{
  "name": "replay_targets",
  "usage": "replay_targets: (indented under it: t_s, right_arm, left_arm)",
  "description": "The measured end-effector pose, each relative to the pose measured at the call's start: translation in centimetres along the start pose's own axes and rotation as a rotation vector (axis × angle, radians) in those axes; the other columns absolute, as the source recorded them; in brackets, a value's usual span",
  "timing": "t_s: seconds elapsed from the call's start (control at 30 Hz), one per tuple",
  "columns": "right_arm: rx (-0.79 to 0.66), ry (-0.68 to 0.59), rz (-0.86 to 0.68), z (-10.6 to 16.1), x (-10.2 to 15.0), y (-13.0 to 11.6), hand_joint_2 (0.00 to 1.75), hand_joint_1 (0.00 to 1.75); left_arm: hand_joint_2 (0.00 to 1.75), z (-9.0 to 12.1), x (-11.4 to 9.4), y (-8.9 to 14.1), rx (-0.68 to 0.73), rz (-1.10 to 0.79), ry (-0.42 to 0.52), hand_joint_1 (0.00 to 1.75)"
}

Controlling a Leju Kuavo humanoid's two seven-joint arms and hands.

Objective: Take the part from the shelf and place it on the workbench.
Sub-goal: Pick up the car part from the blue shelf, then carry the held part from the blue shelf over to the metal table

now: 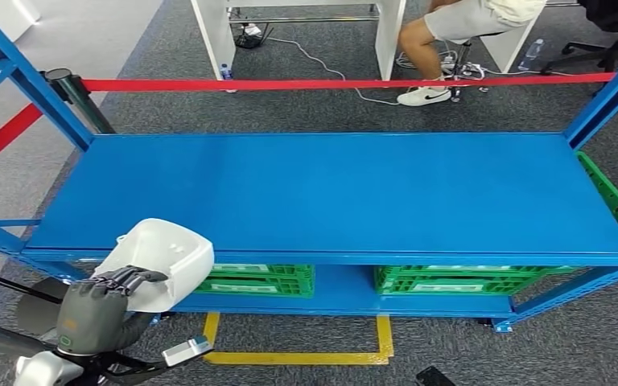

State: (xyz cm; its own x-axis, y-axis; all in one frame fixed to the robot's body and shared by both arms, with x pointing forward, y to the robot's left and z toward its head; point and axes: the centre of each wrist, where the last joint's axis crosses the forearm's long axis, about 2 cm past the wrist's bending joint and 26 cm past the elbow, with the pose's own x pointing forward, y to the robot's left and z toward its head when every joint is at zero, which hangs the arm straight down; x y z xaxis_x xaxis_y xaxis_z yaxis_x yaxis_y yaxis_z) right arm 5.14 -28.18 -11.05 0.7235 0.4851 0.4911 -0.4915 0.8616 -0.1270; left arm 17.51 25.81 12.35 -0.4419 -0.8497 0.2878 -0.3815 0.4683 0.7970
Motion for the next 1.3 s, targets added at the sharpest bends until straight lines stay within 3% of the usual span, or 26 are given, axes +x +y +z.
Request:
replay_targets:
  t_s: [0.3,0.87,1.3]
  right_arm:
    - [0.039,0.003,-0.016,0.0,-0.1,0.1,0.00,0.00]
    - [0.066,0.002,-0.032,0.1,-0.2,0.2,0.00,0.00]
    - [0.074,0.017,-0.035,0.4,-0.8,0.5,0.00,0.00]
  left_arm:
    - [1.75,0.6,-0.1,0.4,0.024,0.047,0.015,1.75]
    - [1.75,3.2,-2.0,1.6,0.032,0.056,0.150,1.75]
    - [1.75,3.6,-2.4,2.4,0.050,0.041,0.171,1.75]
